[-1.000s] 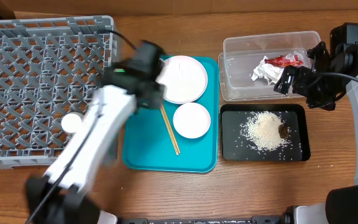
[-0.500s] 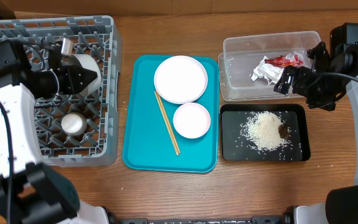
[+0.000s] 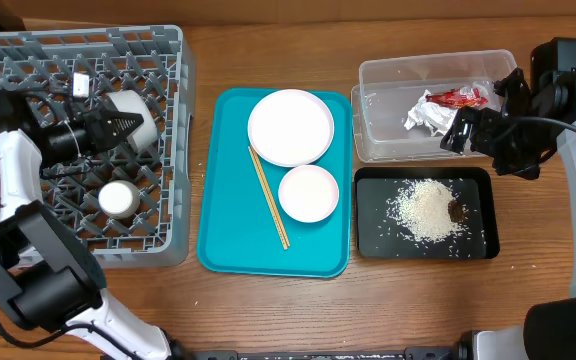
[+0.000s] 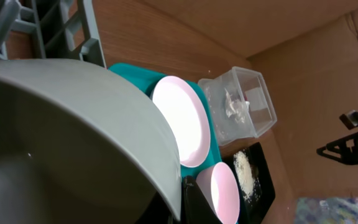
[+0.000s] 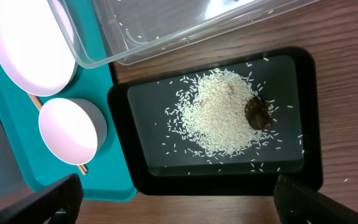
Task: Sort waste into correct bins and load items into the dishwasher
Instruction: 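Place the small bowl upside down in the dish rack with the left gripper, then reach the left gripper to the small pink-rimmed bowl on the tray and grasp it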
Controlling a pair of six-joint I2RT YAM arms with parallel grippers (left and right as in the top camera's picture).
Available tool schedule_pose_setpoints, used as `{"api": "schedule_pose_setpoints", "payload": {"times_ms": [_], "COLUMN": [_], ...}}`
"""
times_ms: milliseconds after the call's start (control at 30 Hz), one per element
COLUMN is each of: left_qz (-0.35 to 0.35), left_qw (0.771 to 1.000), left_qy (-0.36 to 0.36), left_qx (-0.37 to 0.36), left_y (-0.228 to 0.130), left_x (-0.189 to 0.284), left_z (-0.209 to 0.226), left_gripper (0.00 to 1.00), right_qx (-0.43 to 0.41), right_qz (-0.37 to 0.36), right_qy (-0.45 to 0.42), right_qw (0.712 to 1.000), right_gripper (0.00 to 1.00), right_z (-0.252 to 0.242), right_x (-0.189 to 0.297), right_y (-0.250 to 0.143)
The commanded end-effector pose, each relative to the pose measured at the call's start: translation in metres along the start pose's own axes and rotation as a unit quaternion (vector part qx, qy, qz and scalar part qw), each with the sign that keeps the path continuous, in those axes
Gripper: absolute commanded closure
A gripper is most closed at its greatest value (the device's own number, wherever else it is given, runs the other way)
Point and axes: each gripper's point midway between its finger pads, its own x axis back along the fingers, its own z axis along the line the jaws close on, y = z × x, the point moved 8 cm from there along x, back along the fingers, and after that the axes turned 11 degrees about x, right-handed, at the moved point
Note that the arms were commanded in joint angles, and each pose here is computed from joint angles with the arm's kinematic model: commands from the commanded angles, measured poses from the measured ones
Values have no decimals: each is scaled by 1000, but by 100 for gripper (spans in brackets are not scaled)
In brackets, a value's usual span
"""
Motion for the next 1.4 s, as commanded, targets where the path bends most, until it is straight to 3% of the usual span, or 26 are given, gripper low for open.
{"api": "schedule_pose_setpoints", "payload": {"times_ms": [0,200,300,333,400,500,733,833,1000,1133,1233,1367], "left_qz": [-3,-15,2,7,10,1,-32,-43,-30,28,96,149], "left_qw": [1000,999,992,988,983,980,989,990,988,980,961,927], "left_qy": [-22,25,109,130,156,153,119,127,136,164,205,245], "left_qx": [-3,32,68,78,101,124,78,35,-66,-111,-159,-242], "left_y": [2,-2,-12,-15,-18,-20,-10,-9,-19,-34,-56,-88], "left_x": [-2,23,38,41,46,56,73,77,58,10,-44,-96], "left_z": [8,25,44,48,54,55,7,-25,-100,-135,-157,-184], "left_gripper": [96,96,92,80,35,25,19,0,0,0,0,0], "right_qx": [3,3,3,3,3,3,2,1,-1,-38,-100,-139], "right_qz": [-8,-8,-8,-8,-8,-7,-3,2,9,14,8,-1], "right_qy": [-4,-4,-4,-4,-4,-4,-4,-5,-31,-77,-143,-133], "right_qw": [1000,1000,1000,1000,1000,1000,1000,1000,999,996,985,981], "right_gripper": [0,0,0,0,0,0,0,0,0,0,0,0], "right_z": [1,1,1,1,1,1,1,1,-4,-12,-25,-38], "right_x": [5,5,5,5,5,5,5,5,5,6,9,13], "right_y": [-1,-1,-1,-1,-1,-1,-2,-4,-6,-9,-10,-10]}}
